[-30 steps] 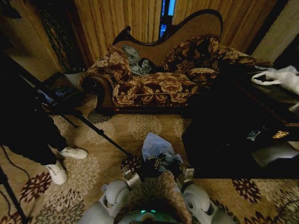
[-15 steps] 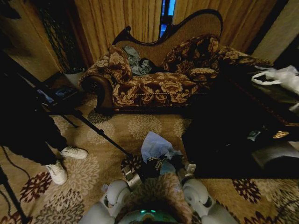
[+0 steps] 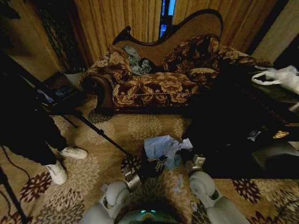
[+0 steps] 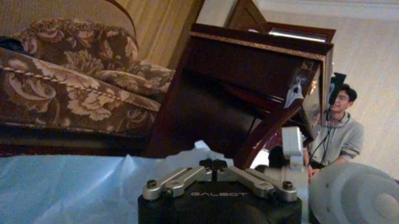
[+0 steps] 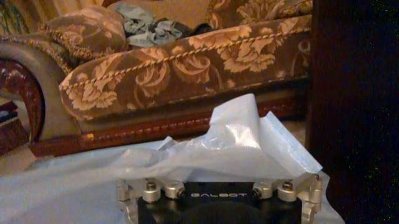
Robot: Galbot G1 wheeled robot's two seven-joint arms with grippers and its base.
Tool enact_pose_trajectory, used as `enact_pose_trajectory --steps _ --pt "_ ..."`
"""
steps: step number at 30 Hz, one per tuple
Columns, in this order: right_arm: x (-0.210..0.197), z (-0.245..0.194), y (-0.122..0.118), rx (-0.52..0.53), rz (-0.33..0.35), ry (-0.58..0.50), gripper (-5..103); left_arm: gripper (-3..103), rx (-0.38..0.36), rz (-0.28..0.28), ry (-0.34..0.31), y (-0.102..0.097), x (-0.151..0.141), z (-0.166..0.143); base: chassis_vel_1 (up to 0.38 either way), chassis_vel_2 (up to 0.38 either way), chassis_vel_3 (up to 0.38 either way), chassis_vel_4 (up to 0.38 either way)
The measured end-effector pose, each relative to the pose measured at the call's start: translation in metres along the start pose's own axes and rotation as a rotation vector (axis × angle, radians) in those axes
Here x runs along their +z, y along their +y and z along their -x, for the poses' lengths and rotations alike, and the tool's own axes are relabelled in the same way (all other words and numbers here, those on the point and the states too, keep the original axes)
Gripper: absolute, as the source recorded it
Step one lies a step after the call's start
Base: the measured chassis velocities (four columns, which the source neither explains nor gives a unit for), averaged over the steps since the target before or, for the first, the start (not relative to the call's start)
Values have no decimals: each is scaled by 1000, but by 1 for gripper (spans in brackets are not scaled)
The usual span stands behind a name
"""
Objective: Place a garbage bag over the trash bin.
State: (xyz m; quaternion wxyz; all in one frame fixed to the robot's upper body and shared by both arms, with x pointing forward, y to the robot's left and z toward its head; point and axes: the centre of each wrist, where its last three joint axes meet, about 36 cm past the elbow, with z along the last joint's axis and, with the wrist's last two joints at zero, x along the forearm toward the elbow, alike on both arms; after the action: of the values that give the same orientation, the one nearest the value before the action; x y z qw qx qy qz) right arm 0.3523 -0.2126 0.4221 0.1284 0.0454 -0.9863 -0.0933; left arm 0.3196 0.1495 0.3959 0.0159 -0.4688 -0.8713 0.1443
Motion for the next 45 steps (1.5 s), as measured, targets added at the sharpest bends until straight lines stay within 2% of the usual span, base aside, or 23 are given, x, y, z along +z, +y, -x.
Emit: enact_pose_trajectory --steps 8,10,16,23,35,45 --pt "5 -32 7 -103 -59 37 100 0 -1 4 -5 2 -1 1 0 0 0 0" --pt "10 -34 5 -135 -101 44 100 0 -2 4 -10 2 -1 2 0 0 0 0" --pt "22 -38 -1 -143 -148 72 100 0 -10 10 -23 6 -3 4 0 0 0 0" --pt "17 -41 -13 -128 -191 77 100 0 -19 9 -40 10 -4 6 0 0 0 0" --pt "8 -60 -25 -122 -205 133 100 0 -75 8 -81 23 -4 14 0 0 0 0" --pt "8 -73 -26 -125 -188 149 100 0 -112 -5 -122 46 -9 25 0 0 0 0"
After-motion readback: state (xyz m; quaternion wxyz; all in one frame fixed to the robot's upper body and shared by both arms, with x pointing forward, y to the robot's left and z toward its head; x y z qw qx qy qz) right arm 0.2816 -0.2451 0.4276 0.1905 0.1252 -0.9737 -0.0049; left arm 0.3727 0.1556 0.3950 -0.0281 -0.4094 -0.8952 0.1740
